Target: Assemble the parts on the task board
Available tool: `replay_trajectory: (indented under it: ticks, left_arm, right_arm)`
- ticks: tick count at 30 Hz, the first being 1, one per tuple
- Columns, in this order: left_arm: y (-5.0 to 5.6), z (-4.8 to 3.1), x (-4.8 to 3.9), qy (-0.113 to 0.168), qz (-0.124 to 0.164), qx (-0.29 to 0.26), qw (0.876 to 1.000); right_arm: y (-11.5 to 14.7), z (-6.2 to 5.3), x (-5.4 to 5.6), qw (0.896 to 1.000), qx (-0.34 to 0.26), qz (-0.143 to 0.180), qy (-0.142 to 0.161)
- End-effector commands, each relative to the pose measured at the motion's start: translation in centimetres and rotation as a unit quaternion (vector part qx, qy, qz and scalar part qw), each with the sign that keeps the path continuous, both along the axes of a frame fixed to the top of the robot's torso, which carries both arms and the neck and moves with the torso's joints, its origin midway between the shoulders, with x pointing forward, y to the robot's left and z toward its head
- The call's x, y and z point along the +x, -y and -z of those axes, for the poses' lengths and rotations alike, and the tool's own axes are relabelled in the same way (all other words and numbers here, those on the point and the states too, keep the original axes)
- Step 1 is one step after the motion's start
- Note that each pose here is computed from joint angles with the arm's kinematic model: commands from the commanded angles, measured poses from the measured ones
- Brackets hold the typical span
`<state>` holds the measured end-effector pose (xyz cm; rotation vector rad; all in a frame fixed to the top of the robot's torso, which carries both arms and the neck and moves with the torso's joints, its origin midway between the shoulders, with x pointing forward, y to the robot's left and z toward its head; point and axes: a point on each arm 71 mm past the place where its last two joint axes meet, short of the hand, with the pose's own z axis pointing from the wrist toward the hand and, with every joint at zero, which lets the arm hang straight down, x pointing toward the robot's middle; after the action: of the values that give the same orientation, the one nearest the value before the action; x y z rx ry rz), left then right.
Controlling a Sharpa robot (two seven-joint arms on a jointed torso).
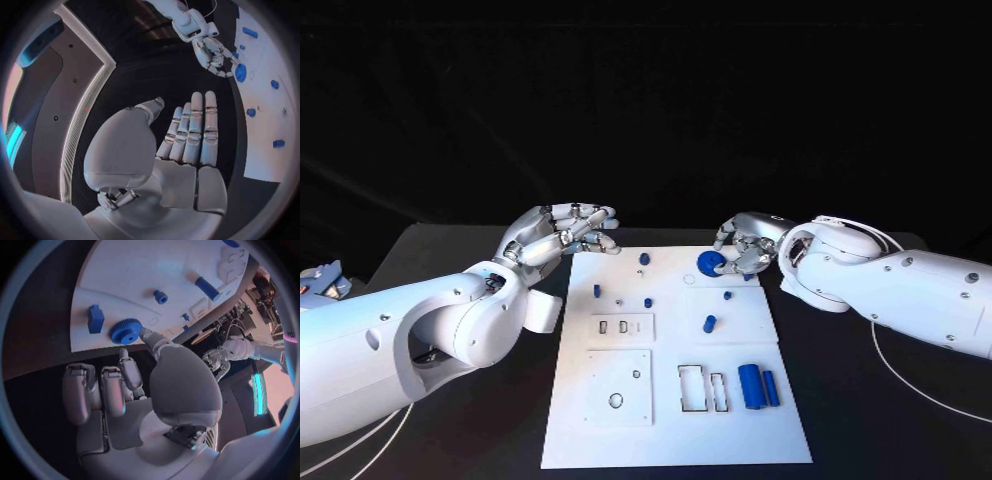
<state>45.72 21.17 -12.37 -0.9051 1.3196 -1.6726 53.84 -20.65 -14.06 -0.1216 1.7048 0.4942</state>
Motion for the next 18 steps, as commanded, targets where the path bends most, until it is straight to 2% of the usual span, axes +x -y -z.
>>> replay_trajectory:
  ticks: [1,12,18]
  left_arm:
    - [0.31,-0.13,-0.10,0.002,0.013,-0.006,1.000]
    - [0.68,-0.16,-0.24,0.001,0.020,-0.008,1.000]
    - [0.71,-0.16,-0.24,0.000,0.021,-0.008,1.000]
  right_arm:
    - [-0.15,0.18,0.17,1.000,-0.002,0.009,-0.006]
    - [-0.91,0.48,0.70,1.000,-0.005,0.014,0.002]
    - [-0.96,0.81,1.16,1.000,-0.008,0.018,-0.003]
